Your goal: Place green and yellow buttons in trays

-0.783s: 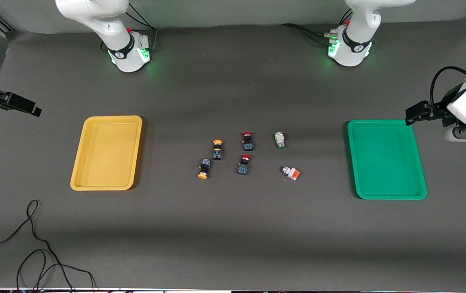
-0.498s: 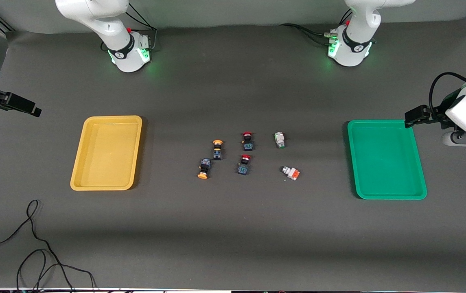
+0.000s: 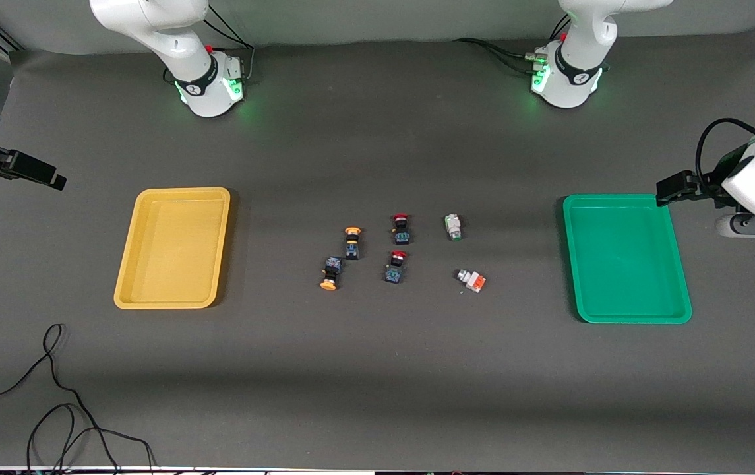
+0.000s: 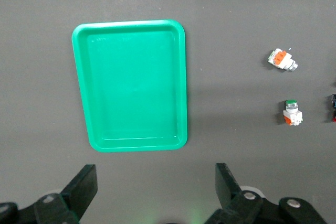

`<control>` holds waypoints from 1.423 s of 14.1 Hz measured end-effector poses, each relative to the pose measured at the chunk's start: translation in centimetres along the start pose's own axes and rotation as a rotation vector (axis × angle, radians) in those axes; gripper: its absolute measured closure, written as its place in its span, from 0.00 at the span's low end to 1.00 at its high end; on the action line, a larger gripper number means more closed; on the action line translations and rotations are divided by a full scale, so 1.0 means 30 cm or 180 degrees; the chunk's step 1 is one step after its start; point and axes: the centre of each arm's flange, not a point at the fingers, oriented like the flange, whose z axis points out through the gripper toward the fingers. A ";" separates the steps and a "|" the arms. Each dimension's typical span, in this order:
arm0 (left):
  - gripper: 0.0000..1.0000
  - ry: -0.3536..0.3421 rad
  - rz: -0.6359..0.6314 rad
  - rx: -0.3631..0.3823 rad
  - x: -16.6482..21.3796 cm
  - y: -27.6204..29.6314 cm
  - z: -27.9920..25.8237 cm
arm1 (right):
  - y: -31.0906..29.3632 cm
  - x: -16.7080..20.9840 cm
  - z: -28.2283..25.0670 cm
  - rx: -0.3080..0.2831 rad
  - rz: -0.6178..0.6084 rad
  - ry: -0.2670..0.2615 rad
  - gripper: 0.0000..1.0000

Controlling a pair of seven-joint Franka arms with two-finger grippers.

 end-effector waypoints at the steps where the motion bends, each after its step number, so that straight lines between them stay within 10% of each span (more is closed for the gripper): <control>1: 0.00 -0.0003 0.0000 0.0000 0.000 0.000 0.000 | 0.000 0.000 0.000 0.0000 0.0000 0.0000 0.00; 20: 0.00 0.0036 0.0050 0.0004 -0.002 0.026 -0.014 | 0.000 0.001 -0.001 0.0002 0.0001 0.0007 0.00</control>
